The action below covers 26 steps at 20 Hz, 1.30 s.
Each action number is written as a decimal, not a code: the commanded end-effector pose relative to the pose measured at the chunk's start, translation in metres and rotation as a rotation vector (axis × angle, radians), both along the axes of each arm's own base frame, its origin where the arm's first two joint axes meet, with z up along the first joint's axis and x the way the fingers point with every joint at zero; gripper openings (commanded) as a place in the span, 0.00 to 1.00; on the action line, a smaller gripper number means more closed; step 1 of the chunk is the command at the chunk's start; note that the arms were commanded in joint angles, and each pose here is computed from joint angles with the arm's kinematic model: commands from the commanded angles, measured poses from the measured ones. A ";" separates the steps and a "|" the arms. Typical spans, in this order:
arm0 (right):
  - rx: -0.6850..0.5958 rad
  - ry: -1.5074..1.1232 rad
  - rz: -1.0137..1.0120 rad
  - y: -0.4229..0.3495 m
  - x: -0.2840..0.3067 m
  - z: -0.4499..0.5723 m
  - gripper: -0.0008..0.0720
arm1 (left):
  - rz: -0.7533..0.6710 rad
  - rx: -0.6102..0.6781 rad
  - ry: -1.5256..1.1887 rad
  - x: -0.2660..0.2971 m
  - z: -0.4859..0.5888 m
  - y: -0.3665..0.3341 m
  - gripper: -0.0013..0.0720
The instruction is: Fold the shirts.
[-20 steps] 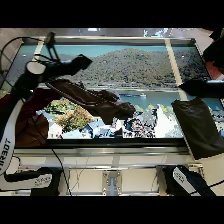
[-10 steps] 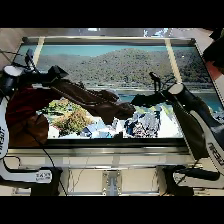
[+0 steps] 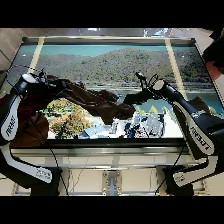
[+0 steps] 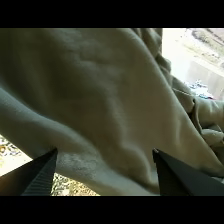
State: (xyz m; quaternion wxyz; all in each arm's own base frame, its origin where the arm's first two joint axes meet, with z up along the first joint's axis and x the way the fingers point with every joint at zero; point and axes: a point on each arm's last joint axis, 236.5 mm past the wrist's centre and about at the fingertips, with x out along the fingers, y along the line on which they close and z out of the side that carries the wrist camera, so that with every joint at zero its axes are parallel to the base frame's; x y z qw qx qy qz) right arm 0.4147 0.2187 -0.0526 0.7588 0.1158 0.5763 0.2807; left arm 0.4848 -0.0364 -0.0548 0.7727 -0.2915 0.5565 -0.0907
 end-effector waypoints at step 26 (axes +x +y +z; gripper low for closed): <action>-0.209 -0.223 0.177 -0.036 0.005 0.131 0.03 | 0.029 -0.104 -0.304 0.038 0.097 -0.022 0.03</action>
